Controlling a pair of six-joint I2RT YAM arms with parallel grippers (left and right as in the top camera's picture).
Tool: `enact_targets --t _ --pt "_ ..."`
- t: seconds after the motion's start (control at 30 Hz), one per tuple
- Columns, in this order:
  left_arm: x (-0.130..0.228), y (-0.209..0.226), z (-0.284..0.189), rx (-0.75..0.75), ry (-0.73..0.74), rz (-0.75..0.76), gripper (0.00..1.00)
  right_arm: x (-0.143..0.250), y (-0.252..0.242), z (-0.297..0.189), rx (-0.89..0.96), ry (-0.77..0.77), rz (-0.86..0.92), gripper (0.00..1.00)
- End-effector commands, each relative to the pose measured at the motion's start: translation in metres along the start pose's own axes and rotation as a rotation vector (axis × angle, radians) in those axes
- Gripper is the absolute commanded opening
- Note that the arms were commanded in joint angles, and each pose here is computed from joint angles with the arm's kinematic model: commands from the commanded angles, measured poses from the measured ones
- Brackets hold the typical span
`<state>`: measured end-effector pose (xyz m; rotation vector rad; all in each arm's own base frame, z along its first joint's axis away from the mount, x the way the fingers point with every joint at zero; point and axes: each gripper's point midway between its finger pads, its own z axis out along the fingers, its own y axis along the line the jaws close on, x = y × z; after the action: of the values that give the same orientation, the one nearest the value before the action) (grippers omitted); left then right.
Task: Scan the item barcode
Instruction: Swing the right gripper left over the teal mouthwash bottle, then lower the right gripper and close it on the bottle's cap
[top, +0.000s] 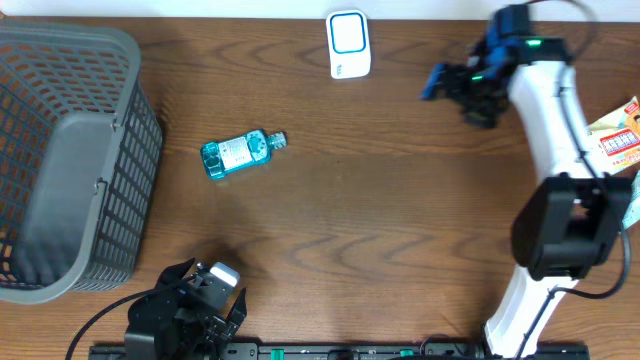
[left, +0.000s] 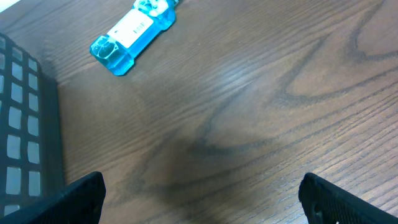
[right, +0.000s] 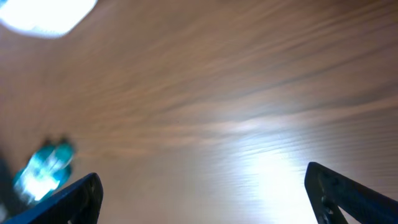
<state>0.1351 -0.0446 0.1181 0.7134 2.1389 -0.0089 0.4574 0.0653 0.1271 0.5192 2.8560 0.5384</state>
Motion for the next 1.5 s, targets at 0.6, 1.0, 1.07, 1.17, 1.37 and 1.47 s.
enact_targets --t 0.6,1.0,1.07,1.17,1.37,1.47 --pt "0.004 0.001 0.001 -0.009 0.019 0.005 0.99 0.124 0.206 0.079 -0.069 -0.165 0.236 0.87" --pt "0.004 0.001 0.001 -0.01 0.019 0.005 0.99 0.151 0.218 0.176 -0.087 -0.084 0.276 0.85" --pt "0.004 0.001 0.001 -0.009 0.019 0.005 0.99 0.152 0.216 0.188 -0.087 -0.07 0.311 0.84" --pt "0.004 0.001 0.001 -0.009 0.019 0.005 0.99 0.157 0.215 0.2 -0.096 -0.034 0.352 0.81" --pt "0.004 0.001 0.001 -0.01 0.019 0.005 0.99 0.159 0.217 0.213 -0.114 -0.022 0.351 0.69" --pt "0.004 0.001 0.001 -0.009 0.019 0.005 0.99 0.164 0.216 0.221 -0.106 -0.023 0.343 0.59"
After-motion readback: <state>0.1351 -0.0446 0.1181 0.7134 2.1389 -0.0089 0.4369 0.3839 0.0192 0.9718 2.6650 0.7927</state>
